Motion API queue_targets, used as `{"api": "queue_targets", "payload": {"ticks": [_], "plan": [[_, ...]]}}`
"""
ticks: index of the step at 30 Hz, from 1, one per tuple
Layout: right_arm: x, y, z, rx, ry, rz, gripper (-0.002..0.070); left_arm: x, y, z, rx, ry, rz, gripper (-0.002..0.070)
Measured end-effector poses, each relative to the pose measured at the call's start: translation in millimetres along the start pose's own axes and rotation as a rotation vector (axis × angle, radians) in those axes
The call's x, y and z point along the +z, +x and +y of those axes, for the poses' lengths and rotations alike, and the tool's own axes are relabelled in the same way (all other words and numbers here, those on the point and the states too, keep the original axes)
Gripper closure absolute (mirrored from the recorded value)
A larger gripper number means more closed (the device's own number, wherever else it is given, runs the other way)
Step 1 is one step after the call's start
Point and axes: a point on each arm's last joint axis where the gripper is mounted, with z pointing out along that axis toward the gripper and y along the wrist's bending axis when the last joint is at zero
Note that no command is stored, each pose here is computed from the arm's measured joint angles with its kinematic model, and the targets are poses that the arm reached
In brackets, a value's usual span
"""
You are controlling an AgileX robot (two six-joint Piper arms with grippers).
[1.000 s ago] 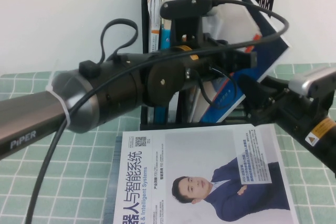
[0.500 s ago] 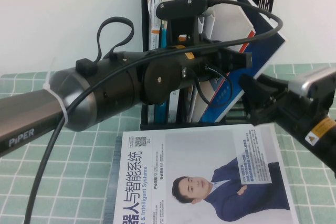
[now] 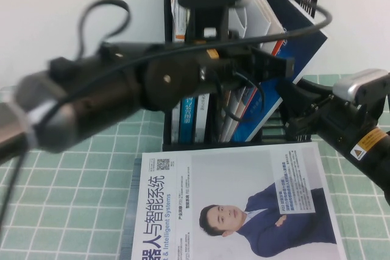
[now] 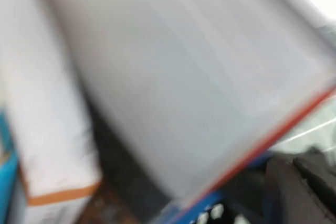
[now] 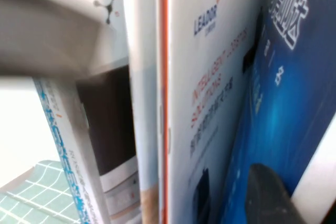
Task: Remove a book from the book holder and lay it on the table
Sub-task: Pick up the right side book from the book shelf
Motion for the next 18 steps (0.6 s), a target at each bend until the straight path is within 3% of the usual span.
{"api": "queue_targets", "payload": {"ticks": [8, 18], "plan": [[-3, -19, 6, -0.084, 0.012, 0.027, 0.0503, -95, -34, -32.0, 0.176, 0.090, -0.059, 0.0678], [-19, -67, 21, -0.198, 0.035, -0.047, 0.0501, -200, -46, -47.9, 0.283, 0.145, -0.129, 0.0678]]}}
